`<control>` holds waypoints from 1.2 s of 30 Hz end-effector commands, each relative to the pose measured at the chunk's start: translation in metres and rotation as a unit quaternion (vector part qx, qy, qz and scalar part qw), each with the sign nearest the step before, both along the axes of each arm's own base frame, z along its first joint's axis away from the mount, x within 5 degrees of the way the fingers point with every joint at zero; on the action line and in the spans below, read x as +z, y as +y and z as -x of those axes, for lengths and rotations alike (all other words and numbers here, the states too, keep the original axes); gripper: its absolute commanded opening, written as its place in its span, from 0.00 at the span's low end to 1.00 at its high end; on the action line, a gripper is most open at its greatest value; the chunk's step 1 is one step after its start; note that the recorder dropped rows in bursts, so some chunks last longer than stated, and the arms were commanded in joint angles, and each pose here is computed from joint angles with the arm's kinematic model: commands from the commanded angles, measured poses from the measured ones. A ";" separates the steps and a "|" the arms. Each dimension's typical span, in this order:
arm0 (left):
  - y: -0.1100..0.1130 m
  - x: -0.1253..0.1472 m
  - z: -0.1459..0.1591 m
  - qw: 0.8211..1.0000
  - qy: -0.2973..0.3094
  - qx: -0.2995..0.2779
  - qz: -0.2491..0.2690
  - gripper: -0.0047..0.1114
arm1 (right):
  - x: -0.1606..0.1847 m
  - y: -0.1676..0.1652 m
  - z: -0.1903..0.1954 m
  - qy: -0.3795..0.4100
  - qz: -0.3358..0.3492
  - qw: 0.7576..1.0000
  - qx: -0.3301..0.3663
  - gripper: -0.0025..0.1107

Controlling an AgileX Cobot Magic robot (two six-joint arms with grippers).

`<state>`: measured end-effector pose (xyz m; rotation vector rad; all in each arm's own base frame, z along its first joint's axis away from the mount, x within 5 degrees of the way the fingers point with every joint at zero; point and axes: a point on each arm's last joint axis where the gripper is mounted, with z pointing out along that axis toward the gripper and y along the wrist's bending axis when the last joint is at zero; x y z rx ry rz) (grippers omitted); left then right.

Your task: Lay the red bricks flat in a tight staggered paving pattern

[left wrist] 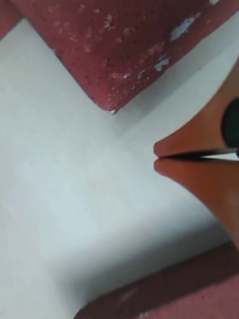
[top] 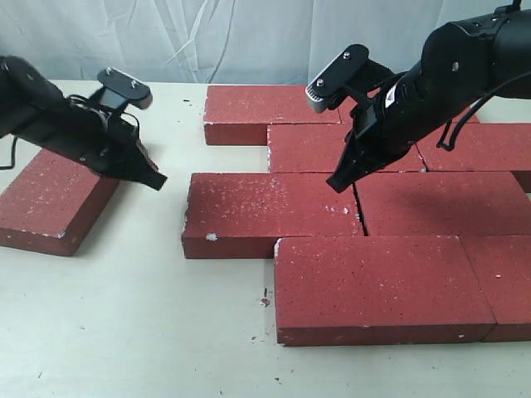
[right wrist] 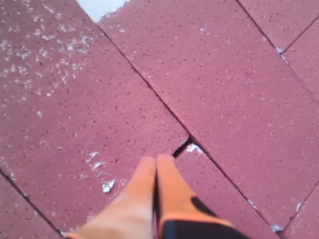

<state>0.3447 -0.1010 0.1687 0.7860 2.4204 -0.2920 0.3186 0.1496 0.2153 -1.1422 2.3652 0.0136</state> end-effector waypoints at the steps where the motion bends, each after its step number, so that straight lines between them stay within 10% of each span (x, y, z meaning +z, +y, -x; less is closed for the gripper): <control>1: 0.018 0.034 -0.005 0.996 -0.076 0.039 -0.004 0.04 | 0.004 0.000 -0.002 -0.016 -0.021 1.000 -0.010 0.01; 6: 0.069 0.066 -0.038 0.933 -0.283 0.208 -0.083 0.04 | 0.005 0.003 -0.002 -0.015 -0.042 0.999 -0.022 0.01; 14: 0.185 0.054 -0.046 0.959 -0.052 0.269 0.075 0.04 | 0.006 0.004 -0.003 -0.018 -0.051 0.998 -0.028 0.01; 16: 0.197 0.046 -0.049 0.967 0.041 0.247 0.050 0.04 | 0.006 0.004 -0.003 -0.018 -0.052 0.998 -0.028 0.01; 20: 0.228 0.028 -0.059 0.913 0.088 0.383 -0.105 0.04 | 0.006 0.004 -0.003 -0.017 -0.055 0.998 -0.030 0.01; 36: 0.150 -0.025 -0.129 0.950 0.102 0.294 0.007 0.04 | 0.007 0.005 -0.004 -0.021 -0.062 0.997 -0.033 0.01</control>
